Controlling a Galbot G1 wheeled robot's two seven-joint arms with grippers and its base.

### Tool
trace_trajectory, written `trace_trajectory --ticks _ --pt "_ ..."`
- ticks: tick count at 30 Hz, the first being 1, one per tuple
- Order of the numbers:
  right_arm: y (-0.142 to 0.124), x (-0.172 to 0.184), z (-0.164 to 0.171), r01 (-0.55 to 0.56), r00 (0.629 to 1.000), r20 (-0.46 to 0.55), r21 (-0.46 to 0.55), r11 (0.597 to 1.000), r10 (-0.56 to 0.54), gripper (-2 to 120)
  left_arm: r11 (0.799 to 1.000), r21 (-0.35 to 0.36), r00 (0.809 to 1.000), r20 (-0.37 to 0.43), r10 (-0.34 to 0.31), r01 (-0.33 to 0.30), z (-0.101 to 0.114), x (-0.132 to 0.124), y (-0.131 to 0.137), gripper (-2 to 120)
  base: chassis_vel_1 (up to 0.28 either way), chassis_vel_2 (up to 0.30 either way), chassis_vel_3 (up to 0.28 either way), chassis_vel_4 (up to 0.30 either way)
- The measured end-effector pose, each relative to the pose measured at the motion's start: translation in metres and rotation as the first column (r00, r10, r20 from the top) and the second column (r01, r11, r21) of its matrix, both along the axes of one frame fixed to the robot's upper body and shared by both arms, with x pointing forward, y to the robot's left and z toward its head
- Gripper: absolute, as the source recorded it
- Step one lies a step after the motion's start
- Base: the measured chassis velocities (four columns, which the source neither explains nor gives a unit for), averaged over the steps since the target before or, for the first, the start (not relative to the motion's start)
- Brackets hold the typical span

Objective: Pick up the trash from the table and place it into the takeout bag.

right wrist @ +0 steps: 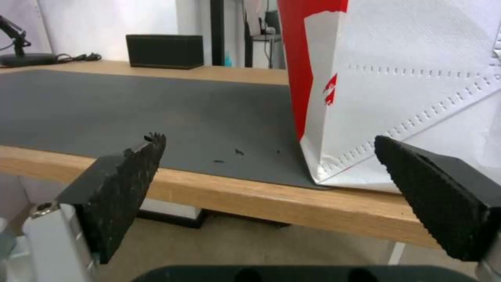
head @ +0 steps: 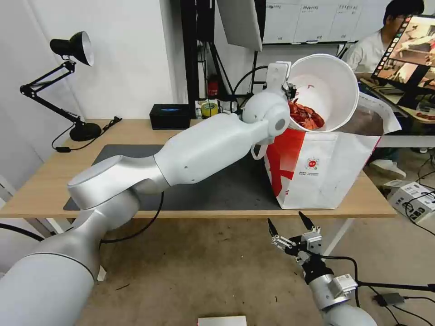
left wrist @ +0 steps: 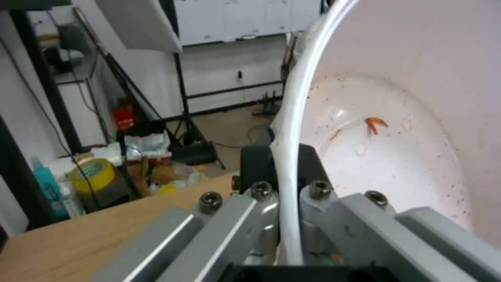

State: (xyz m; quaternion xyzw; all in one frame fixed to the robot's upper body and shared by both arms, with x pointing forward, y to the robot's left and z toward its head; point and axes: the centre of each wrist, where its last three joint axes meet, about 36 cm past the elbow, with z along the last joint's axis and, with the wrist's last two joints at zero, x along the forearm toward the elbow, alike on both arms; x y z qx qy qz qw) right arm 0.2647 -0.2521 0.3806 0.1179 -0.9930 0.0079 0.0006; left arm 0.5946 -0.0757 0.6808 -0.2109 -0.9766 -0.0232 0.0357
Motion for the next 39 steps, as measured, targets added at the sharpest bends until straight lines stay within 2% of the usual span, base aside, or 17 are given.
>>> trace_trajectory --ticks 3,4,6,7,14,16,17,19,22,24,28,29,32,33,36,37,39 --pt "0.0 0.0 0.0 0.0 1.0 0.0 0.0 1.0 0.0 100 0.998 0.038 0.999 -0.034 -0.041 0.042 0.0 -0.005 0.008 0 0.0 0.0 0.0 0.0" --pt "0.0 0.0 0.0 0.0 1.0 0.0 0.0 1.0 0.0 100 0.994 0.065 0.992 -0.103 -0.078 0.085 0.004 -0.011 0.013 0 0.0 0.0 0.0 0.0" --pt "0.0 0.0 0.0 0.0 1.0 0.0 0.0 1.0 0.0 100 0.991 0.077 0.985 -0.145 -0.094 0.106 0.007 -0.014 0.017 0 0.0 0.0 0.0 0.0" --pt "0.0 0.0 0.0 0.0 1.0 0.0 0.0 1.0 0.0 100 0.991 0.077 0.985 -0.145 -0.094 0.106 0.007 -0.014 0.017 0 0.0 0.0 0.0 0.0" --pt "0.0 0.0 0.0 0.0 1.0 0.0 0.0 1.0 0.0 100 0.979 0.071 0.945 -0.281 -0.167 0.194 0.022 -0.021 0.023 0 0.0 0.0 0.0 0.0" --pt "0.0 0.0 0.0 0.0 1.0 0.0 0.0 1.0 0.0 100 0.976 0.028 0.92 -0.339 -0.195 0.218 0.028 -0.023 0.023 11 0.0 0.0 0.0 0.0" --pt "0.0 0.0 0.0 0.0 1.0 0.0 0.0 1.0 0.0 100 0.976 0.028 0.92 -0.339 -0.195 0.218 0.028 -0.023 0.023 11 0.0 0.0 0.0 0.0" --pt "0.0 0.0 0.0 0.0 1.0 0.0 0.0 1.0 0.0 100 0.976 -0.004 0.899 -0.389 -0.203 0.219 0.036 -0.026 0.023 23 0.0 0.0 0.0 0.0" --pt "0.0 0.0 0.0 0.0 1.0 0.0 0.0 1.0 0.0 100 0.977 -0.006 0.893 -0.403 -0.199 0.215 0.038 -0.026 0.026 32 0.0 0.0 0.0 0.0" --pt "0.0 0.0 0.0 0.0 1.0 0.0 0.0 1.0 0.0 100 0.978 -0.006 0.894 -0.405 -0.194 0.21 0.038 -0.025 0.029 35 0.0 0.0 0.0 0.0" --pt "0.0 0.0 0.0 0.0 1.0 0.0 0.0 1.0 0.0 100 0.981 -0.017 0.899 -0.397 -0.183 0.192 0.044 -0.023 0.044 56 0.0 0.0 0.0 0.0" --pt "0.0 0.0 0.0 0.0 1.0 0.0 0.0 1.0 0.0 100 0.981 -0.017 0.899 -0.397 -0.183 0.192 0.044 -0.023 0.044 56 0.0 0.0 0.0 0.0" --pt "0.0 0.0 0.0 0.0 1.0 0.0 0.0 1.0 0.0 100 0.984 -0.049 0.915 -0.361 -0.177 0.171 0.053 -0.025 0.069 71 0.0 0.0 0.0 0.0" --pt "0.0 0.0 0.0 0.0 1.0 0.0 0.0 1.0 0.0 100 0.984 -0.049 0.915 -0.361 -0.177 0.171 0.053 -0.025 0.069 71 0.0 0.0 0.0 0.0" --pt "0.0 0.0 0.0 0.0 1.0 0.0 0.0 1.0 0.0 100 0.983 -0.116 0.938 -0.302 -0.169 0.14 0.058 -0.029 0.107 84 0.0 0.0 0.0 0.0" --pt "0.0 0.0 0.0 0.0 1.0 0.0 0.0 1.0 0.0 100 0.983 -0.116 0.938 -0.302 -0.169 0.14 0.058 -0.029 0.107 84 0.0 0.0 0.0 0.0" --pt "0.0 0.0 0.0 0.0 1.0 0.0 0.0 1.0 0.0 100 0.982 -0.15 0.951 -0.268 -0.152 0.114 0.06 -0.036 0.137 93 0.0 0.0 0.0 0.0"
